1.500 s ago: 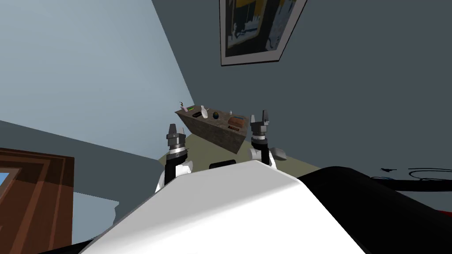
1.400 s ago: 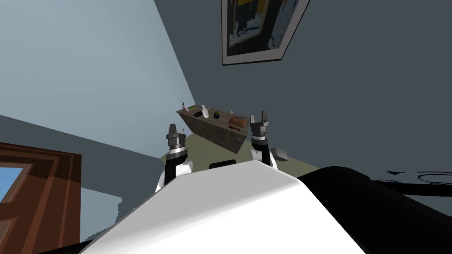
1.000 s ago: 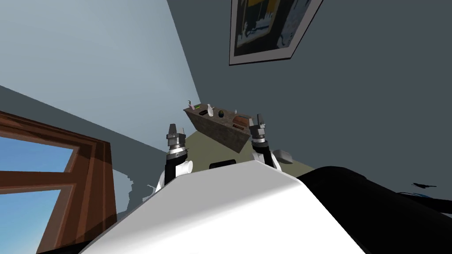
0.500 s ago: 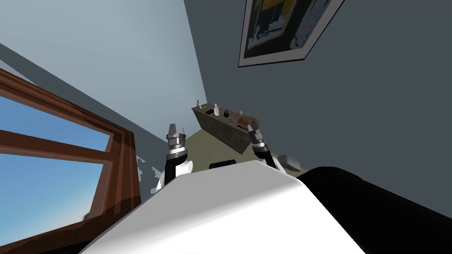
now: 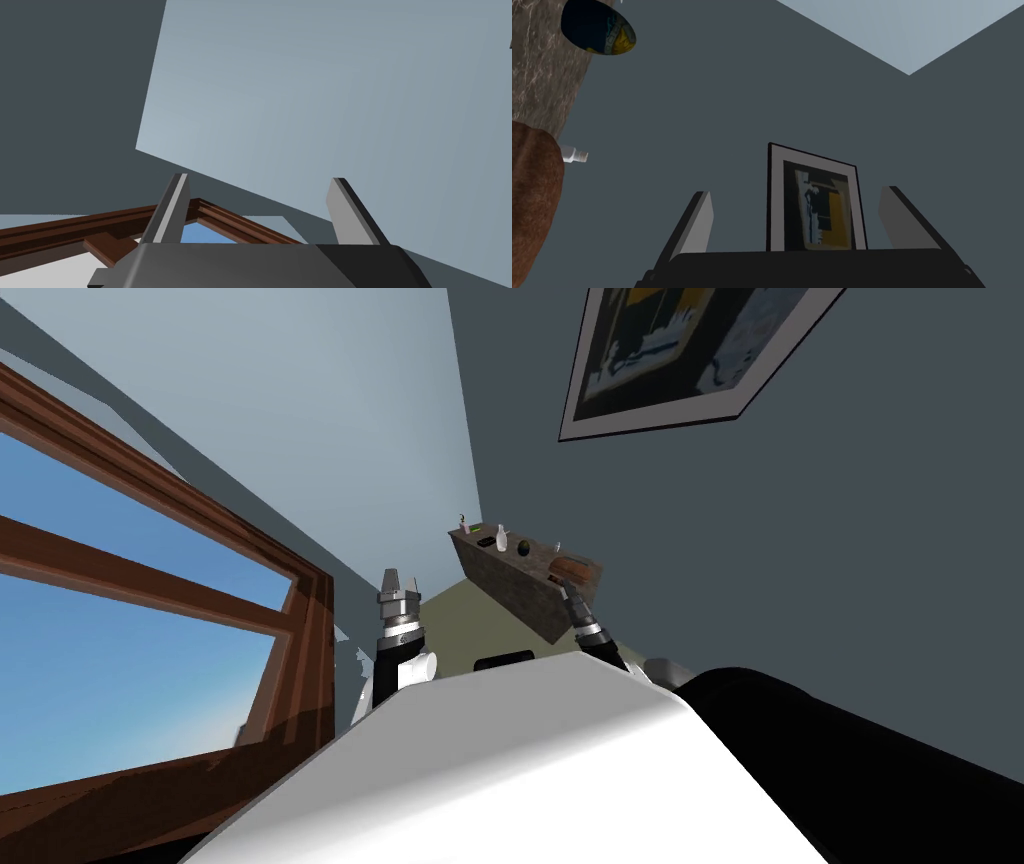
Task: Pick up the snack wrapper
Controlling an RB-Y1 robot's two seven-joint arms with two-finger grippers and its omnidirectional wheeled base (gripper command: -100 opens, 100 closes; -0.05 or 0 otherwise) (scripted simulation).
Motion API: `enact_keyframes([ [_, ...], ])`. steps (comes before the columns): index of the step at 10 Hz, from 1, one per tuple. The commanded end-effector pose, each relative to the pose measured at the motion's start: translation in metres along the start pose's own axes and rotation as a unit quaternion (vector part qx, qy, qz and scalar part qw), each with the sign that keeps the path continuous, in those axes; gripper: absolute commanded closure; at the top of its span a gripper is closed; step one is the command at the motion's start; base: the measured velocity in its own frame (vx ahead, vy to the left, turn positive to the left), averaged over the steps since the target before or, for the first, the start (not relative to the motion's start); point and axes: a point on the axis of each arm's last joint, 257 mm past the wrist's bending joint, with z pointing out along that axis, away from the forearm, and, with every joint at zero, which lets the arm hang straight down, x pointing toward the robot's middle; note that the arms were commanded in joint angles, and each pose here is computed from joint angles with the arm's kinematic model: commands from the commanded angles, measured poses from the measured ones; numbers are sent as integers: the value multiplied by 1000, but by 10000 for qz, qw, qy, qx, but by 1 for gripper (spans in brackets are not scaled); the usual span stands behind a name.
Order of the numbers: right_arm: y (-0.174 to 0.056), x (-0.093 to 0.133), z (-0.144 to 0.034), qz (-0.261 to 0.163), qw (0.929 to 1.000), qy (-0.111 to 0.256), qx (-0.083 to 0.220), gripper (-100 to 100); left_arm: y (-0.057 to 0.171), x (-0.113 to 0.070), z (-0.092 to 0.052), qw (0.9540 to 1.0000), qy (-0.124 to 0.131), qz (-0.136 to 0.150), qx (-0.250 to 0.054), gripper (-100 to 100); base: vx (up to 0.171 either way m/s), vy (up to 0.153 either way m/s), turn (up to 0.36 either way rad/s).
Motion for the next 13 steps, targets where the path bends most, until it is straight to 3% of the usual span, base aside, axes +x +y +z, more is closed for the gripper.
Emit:
enact_keyframes([
  [1, -20, 7, -15, -248, 9986, 228, 398, -100, 0, 0, 0, 10000, 0, 0, 0, 0, 56, -15, 192],
  [4, -57, 19, -48, -679, 9897, 664, 1069, -100, 0, 0, 0, 10000, 0, 0, 0, 0, 72, -20, 220],
  [5, -61, 19, -54, -673, 9886, 681, 1159, -100, 0, 0, 0, 10000, 0, 0, 0, 0, 60, -25, 84],
  [6, -77, 24, -70, -894, 9813, 908, 1446, -100, 0, 0, 0, 10000, 0, 0, 0, 0, 77, -24, 196],
  [8, -80, 24, -77, -886, 9797, 928, 1538, -100, 0, 0, 0, 10000, 0, 0, 0, 0, 50, -19, 53],
  [9, -95, 27, -95, -1105, 9702, 1163, 1816, -100, 0, 0, 0, 10000, 0, 0, 0, 0, 60, -10, 200],
  [10, -99, 28, -103, -1094, 9681, 1188, 1917, -100, 0, 0, 0, 10000, 0, 0, 0, 0, 66, -15, 130],
  [11, -114, 30, -124, -1308, 9557, 1439, 2212, -100, 0, 0, 0, 10000, 0, 0, 0, 0, 74, -25, 227],
  [12, -116, 31, -131, -1297, 9536, 1460, 2293, -100, 0, 0, 0, 10000, 0, 0, 0, 0, 73, -20, 98],
  [13, -129, 32, -153, -1507, 9391, 1717, 2566, -100, 0, 0, 0, 10000, 0, 0, 0, 0, 111, -7, 222],
])
